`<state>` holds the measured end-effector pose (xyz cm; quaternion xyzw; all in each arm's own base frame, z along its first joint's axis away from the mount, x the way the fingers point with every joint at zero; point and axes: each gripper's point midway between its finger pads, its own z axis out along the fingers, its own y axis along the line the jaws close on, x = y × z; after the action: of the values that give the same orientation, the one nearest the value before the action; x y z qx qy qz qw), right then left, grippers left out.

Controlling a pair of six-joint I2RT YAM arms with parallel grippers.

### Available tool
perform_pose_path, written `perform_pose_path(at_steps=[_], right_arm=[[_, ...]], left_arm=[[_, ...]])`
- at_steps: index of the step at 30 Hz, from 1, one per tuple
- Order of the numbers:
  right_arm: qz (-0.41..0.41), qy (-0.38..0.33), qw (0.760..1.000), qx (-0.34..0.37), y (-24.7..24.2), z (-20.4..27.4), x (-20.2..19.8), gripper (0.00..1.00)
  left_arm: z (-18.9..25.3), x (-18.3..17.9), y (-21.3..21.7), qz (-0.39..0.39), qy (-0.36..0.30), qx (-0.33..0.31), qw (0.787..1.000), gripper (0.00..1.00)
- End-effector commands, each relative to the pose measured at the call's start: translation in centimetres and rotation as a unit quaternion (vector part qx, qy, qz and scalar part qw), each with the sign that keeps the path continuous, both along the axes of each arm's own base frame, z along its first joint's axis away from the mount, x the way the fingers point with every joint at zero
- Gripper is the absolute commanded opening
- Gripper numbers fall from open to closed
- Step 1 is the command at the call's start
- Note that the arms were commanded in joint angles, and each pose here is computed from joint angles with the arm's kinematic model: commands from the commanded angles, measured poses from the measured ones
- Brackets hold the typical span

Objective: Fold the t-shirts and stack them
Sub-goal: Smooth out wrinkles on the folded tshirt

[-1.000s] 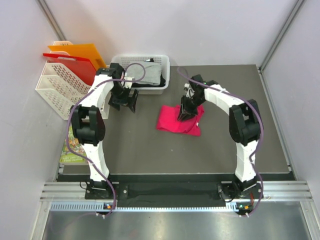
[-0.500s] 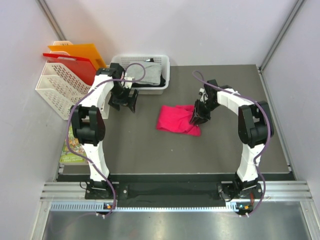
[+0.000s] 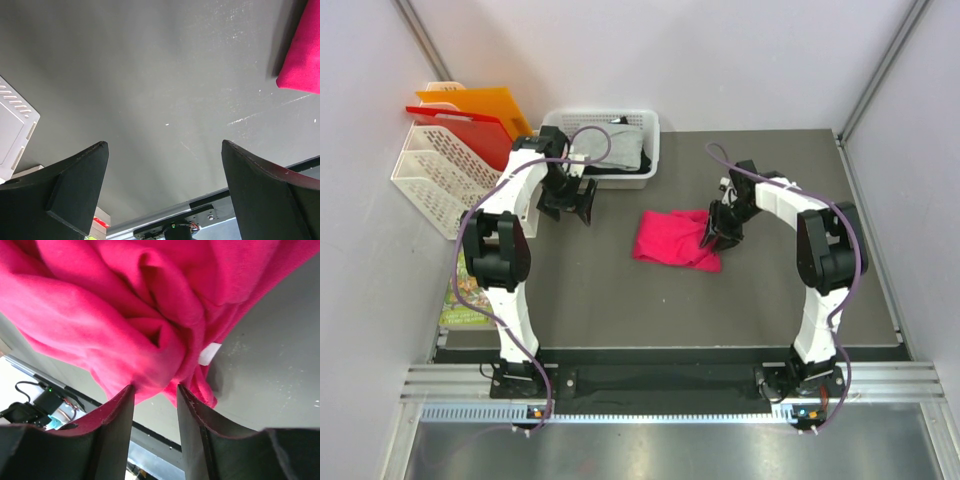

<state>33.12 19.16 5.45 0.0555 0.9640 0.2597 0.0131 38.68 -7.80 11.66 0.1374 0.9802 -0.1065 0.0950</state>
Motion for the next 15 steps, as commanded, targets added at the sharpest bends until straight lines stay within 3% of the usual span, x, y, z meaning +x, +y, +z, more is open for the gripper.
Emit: perform_pose_path(at_steps=[1,3,10,15], right_arm=[[-0.008,-0.016,1.0,0.005,-0.3,0.1,1.1,0.38],[-0.011,-0.022,1.0,0.008,-0.1,0.2,1.8,0.35],[-0.019,-0.04,0.999,0.02,0.1,1.3,3.0,0.11],[-0.034,-0.08,0.996,0.01,-1.6,4.6,4.0,0.08]], left_arm=[[0.9,-0.2,-0.2,-0.001,-0.009,-0.007,1.0,0.99],[0.8,-0.3,-0.2,-0.001,-0.007,-0.008,1.0,0.99],[1.0,-0.3,0.1,-0.003,-0.013,0.0,1.0,0.99],[0.7,-0.4,0.0,-0.004,-0.008,-0.002,1.0,0.99]])
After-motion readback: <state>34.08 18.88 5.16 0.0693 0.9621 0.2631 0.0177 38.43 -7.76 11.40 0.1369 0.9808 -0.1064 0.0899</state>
